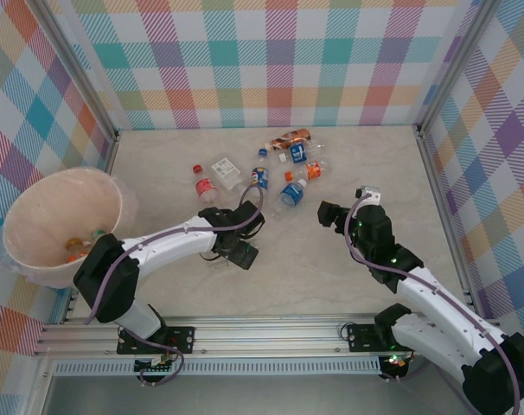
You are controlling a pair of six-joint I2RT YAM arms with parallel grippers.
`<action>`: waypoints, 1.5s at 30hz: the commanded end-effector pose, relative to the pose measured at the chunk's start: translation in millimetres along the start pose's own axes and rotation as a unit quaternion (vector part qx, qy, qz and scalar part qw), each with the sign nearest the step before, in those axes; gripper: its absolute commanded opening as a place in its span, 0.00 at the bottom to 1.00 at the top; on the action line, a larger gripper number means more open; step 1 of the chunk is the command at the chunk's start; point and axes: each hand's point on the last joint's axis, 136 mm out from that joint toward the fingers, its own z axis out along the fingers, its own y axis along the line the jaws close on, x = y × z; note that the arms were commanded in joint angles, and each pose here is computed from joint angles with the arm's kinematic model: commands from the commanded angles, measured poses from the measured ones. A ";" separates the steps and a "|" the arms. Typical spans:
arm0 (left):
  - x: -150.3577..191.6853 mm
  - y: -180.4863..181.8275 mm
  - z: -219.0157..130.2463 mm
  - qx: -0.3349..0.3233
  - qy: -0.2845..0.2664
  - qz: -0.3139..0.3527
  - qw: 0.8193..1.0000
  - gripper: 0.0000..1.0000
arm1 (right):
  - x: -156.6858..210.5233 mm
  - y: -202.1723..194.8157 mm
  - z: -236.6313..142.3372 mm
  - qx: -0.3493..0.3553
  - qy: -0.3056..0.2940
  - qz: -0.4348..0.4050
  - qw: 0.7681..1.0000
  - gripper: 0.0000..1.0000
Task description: Put the plastic bottles in the bin
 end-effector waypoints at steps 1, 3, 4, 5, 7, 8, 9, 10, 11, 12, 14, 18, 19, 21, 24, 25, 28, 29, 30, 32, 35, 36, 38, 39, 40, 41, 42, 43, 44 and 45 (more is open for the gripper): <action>3.9 -8.0 11.3 0.005 0.013 0.022 1.000 1.00 | -3.3 1.9 0.4 -0.002 -0.007 0.004 1.000 1.00; 8.3 -14.5 13.7 0.021 0.027 0.022 0.999 1.00 | -2.0 1.0 0.4 -0.001 -0.005 0.004 1.000 1.00; 8.2 -16.9 11.8 0.028 0.033 0.020 0.999 1.00 | -2.2 1.3 0.1 -0.001 -0.006 0.004 1.000 1.00; 8.6 -18.8 9.7 0.031 0.038 0.020 0.999 1.00 | -2.8 1.3 -0.1 -0.001 -0.007 0.003 1.000 1.00; 8.2 -24.5 2.1 0.037 0.042 0.022 0.998 1.00 | -2.4 0.8 0.5 0.000 -0.006 0.002 1.000 1.00; 8.7 -27.0 -0.5 0.037 0.043 0.024 0.998 1.00 | -2.2 1.2 0.4 0.000 -0.006 0.003 1.000 1.00; 10.1 -29.7 -2.1 0.036 0.046 0.027 0.998 1.00 | -1.8 0.8 1.0 0.001 -0.005 0.002 1.000 1.00; 12.5 -32.5 -1.7 0.033 0.048 0.033 0.998 0.99 | -1.0 0.9 1.6 0.001 -0.004 0.002 1.000 1.00; 15.3 -34.0 0.3 0.030 0.051 0.036 0.998 0.99 | -0.8 0.6 2.0 0.001 -0.003 0.002 1.000 1.00; 19.2 -34.2 4.5 0.024 0.056 0.039 0.997 0.99 | -0.6 0.9 2.7 0.001 -0.003 0.002 1.000 1.00; 24.0 -31.1 14.0 0.009 0.064 0.039 0.997 0.98 | 0.8 0.5 4.2 0.002 -0.001 0.002 1.000 1.00; 25.9 -28.7 27.5 -0.008 0.067 0.040 0.997 0.94 | 2.3 1.3 5.7 0.001 0.004 -0.001 1.000 1.00; 25.7 -29.0 29.3 -0.009 0.065 0.039 0.997 0.94 | 2.4 1.6 5.8 0.001 0.005 -0.002 1.000 1.00; 26.9 -27.5 32.3 -0.014 0.064 0.033 0.997 0.92 | 3.0 0.7 5.6 0.003 0.006 -0.003 1.000 1.00; 26.4 -24.4 36.7 -0.025 0.057 0.018 0.998 0.86 | 3.6 0.1 5.4 0.003 0.006 -0.003 1.000 1.00; 25.3 -22.5 37.5 -0.031 0.050 0.010 0.998 0.84 | 4.3 -0.1 5.7 0.003 0.007 -0.004 1.000 1.00; 23.6 -18.2 40.5 -0.042 0.033 -0.005 0.999 0.81 | 5.0 0.6 6.0 0.001 0.008 -0.004 1.000 1.00; 24.0 -16.4 41.4 -0.047 0.030 -0.008 0.998 0.80 | 4.3 1.4 6.0 0.000 0.008 -0.003 1.000 1.00; 24.0 -14.9 42.2 -0.051 0.028 -0.011 0.998 0.80 | 4.3 1.7 6.0 -0.001 0.008 -0.004 1.000 1.00; 24.8 -15.5 43.5 -0.049 0.028 -0.013 0.998 0.76 | 4.0 2.5 5.6 -0.002 0.009 -0.005 1.000 1.00; 24.1 -20.8 42.1 -0.032 0.024 -0.014 0.999 0.68 | 1.3 6.0 2.8 -0.012 0.005 -0.006 1.000 1.00; 23.6 -20.9 41.0 -0.030 0.021 -0.015 0.999 0.66 | -0.5 8.5 1.2 -0.019 0.002 -0.007 1.000 1.00; 21.4 -21.0 37.6 -0.027 0.015 -0.017 0.999 0.62 | -4.4 15.7 -3.0 -0.042 -0.007 -0.013 0.999 1.00; 21.2 -20.4 36.1 -0.026 0.012 -0.017 0.999 0.60 | -5.8 21.9 -5.5 -0.061 -0.012 -0.022 0.998 1.00; 19.5 -21.1 33.7 -0.022 0.007 -0.020 1.000 0.58 | -8.0 29.7 -8.4 -0.084 -0.017 -0.035 0.996 1.00; 18.1 -21.7 32.0 -0.019 0.003 -0.022 1.000 0.57 | -8.3 36.3 -10.7 -0.103 -0.018 -0.048 0.993 1.00; 16.0 -23.2 29.1 -0.012 -0.003 -0.024 1.000 0.56 | -7.6 44.5 -13.1 -0.126 -0.017 -0.065 0.990 1.00; 13.1 -25.0 25.8 -0.005 -0.010 -0.027 1.000 0.55 | -6.6 52.0 -15.3 -0.147 -0.014 -0.079 0.986 1.00; 10.3 -26.0 22.6 0.001 -0.016 -0.030 0.999 0.55 | -5.9 57.1 -16.7 -0.160 -0.011 -0.090 0.983 1.00; 6.5 -27.4 18.6 0.007 -0.024 -0.033 0.999 0.54 | -3.7 62.3 -17.8 -0.174 -0.004 -0.101 0.979 1.00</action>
